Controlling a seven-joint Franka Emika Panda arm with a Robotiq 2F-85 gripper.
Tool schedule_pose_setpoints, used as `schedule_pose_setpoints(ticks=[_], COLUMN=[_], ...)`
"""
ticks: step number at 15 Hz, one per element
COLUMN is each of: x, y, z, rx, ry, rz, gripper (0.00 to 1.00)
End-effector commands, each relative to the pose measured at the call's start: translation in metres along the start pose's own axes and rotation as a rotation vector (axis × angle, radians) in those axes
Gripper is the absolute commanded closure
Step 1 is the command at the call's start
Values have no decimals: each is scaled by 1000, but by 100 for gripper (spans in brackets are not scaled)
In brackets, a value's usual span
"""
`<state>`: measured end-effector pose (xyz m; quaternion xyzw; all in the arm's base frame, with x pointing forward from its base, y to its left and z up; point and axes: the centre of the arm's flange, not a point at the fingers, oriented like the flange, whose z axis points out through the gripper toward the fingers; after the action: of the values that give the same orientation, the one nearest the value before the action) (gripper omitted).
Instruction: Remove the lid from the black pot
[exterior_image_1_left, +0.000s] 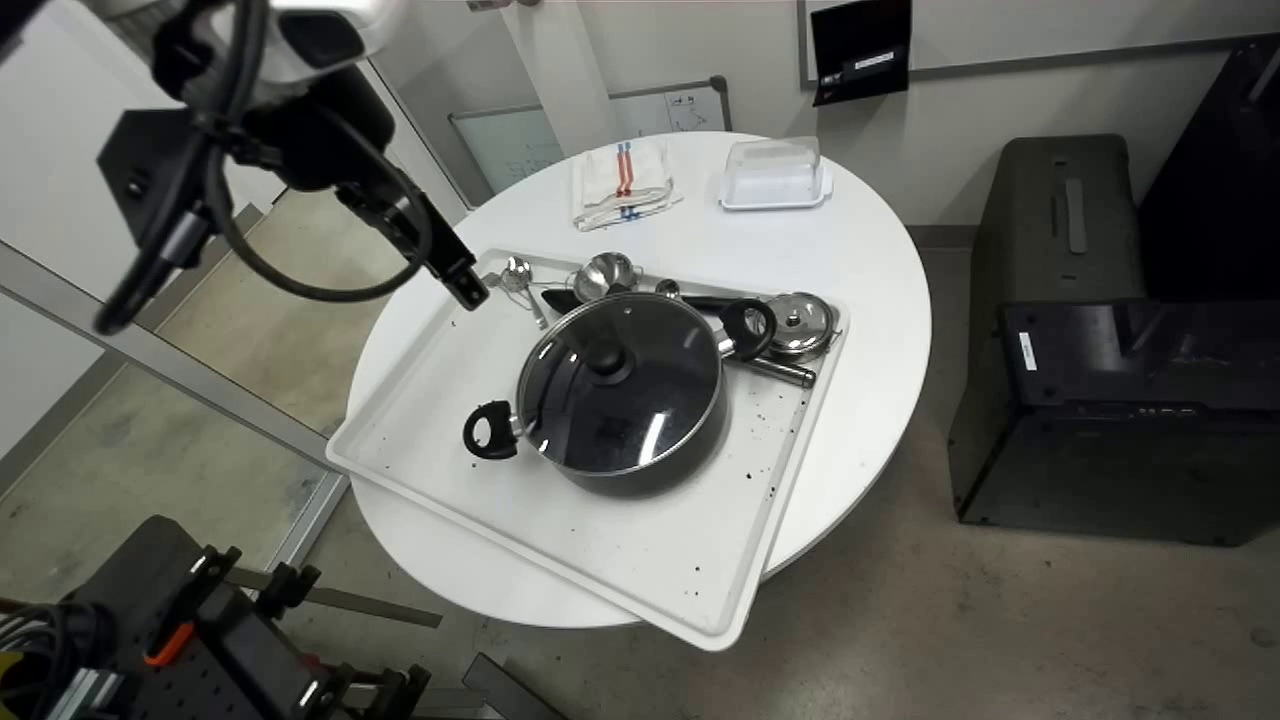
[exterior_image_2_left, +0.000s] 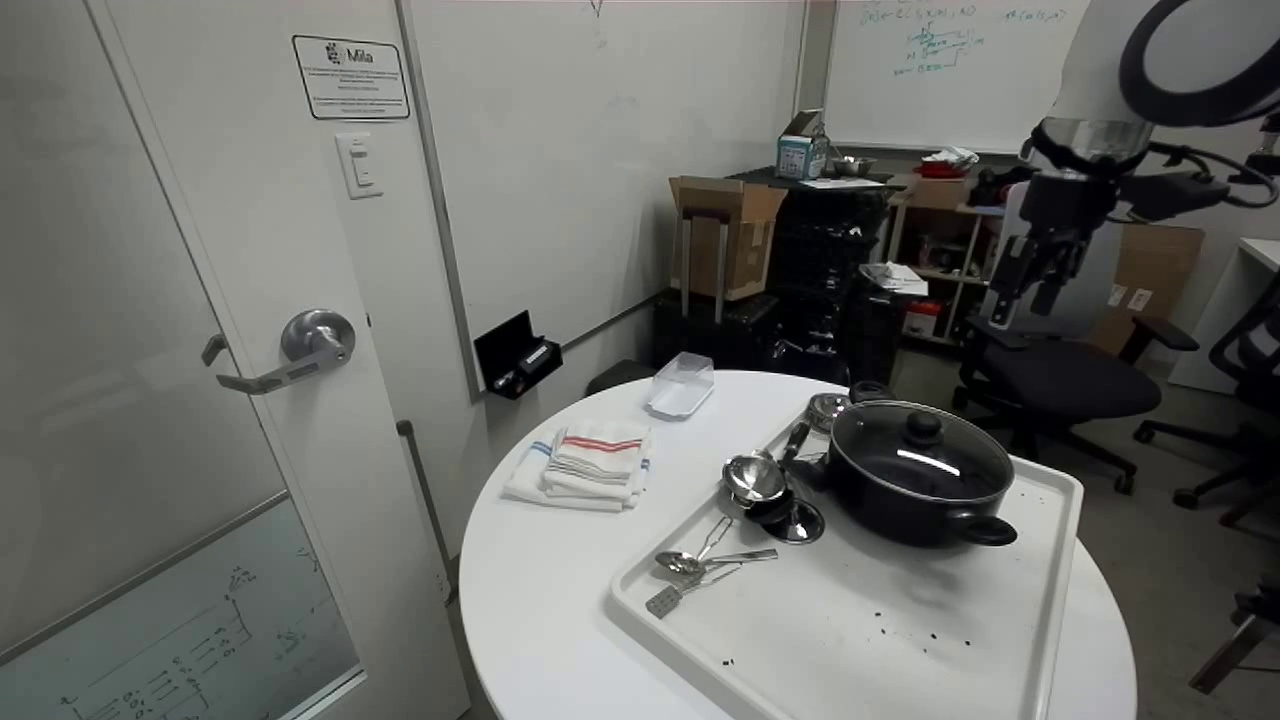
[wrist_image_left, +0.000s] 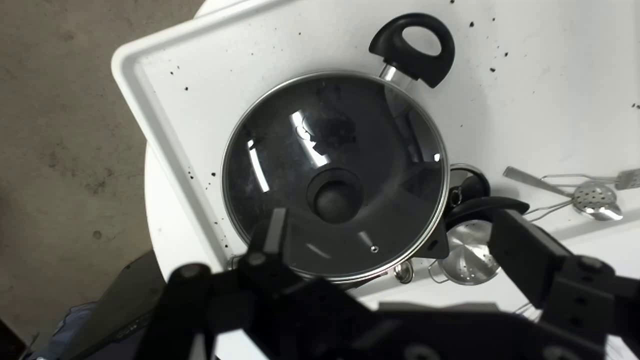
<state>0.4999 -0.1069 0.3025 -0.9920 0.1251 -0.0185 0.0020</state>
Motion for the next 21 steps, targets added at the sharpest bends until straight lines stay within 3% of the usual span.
schedule_pose_setpoints(ticks=[1, 9, 21], x=[41, 76, 81], y=[1, 11, 11], z=[32, 105, 184], rx=[-19, -58, -76], ry=[28, 13, -9], rz=[44, 114, 114], gripper=[0, 0, 0])
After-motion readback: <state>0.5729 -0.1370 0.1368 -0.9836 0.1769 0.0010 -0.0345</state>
